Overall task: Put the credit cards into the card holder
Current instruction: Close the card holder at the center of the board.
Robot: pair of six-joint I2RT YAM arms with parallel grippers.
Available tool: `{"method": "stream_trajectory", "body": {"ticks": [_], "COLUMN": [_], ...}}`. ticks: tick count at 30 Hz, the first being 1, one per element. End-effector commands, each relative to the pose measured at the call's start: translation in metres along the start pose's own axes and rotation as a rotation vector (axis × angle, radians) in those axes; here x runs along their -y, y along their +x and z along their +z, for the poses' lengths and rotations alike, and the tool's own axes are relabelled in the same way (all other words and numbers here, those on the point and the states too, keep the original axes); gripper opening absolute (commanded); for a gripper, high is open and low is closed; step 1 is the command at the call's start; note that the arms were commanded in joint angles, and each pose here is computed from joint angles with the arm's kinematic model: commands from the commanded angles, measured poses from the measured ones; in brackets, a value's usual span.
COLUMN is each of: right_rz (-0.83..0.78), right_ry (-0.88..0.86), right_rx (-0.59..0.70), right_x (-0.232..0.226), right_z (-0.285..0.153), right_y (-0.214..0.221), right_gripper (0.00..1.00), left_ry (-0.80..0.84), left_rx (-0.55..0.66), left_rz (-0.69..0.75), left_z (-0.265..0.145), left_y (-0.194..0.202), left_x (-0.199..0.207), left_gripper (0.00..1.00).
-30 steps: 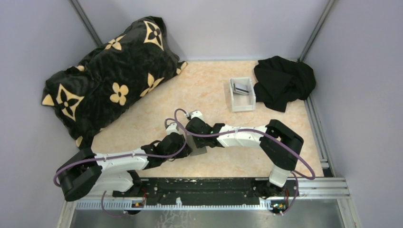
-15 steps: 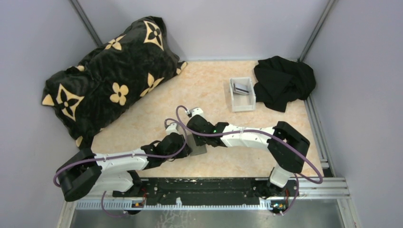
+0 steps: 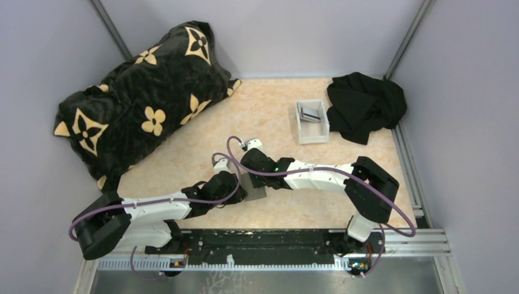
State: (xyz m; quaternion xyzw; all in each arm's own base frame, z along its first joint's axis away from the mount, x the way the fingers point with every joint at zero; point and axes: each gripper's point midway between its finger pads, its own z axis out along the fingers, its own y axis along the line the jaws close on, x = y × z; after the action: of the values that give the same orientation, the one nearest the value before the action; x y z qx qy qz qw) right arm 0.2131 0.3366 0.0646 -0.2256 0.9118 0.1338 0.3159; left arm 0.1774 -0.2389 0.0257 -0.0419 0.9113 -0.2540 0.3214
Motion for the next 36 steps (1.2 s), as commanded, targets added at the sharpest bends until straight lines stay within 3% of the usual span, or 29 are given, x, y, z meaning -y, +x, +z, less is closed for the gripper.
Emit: {"method": "stream_trajectory", "body": {"ticks": [1, 36], "right_rz": [0.006, -0.036], "right_ry": [0.027, 0.193], "right_rx": [0.048, 0.149], "right_x": [0.004, 0.035], "right_z": [-0.006, -0.038], "right_y": [-0.013, -0.039], "right_gripper": [0.18, 0.21], "left_ry": [-0.011, -0.014], "left_rx": [-0.016, -0.018], "left_rz": [0.008, 0.014], "left_z": [0.0, 0.001], "left_y": [0.006, 0.005], "left_x": [-0.005, -0.004], "left_gripper": [0.31, 0.31]}}
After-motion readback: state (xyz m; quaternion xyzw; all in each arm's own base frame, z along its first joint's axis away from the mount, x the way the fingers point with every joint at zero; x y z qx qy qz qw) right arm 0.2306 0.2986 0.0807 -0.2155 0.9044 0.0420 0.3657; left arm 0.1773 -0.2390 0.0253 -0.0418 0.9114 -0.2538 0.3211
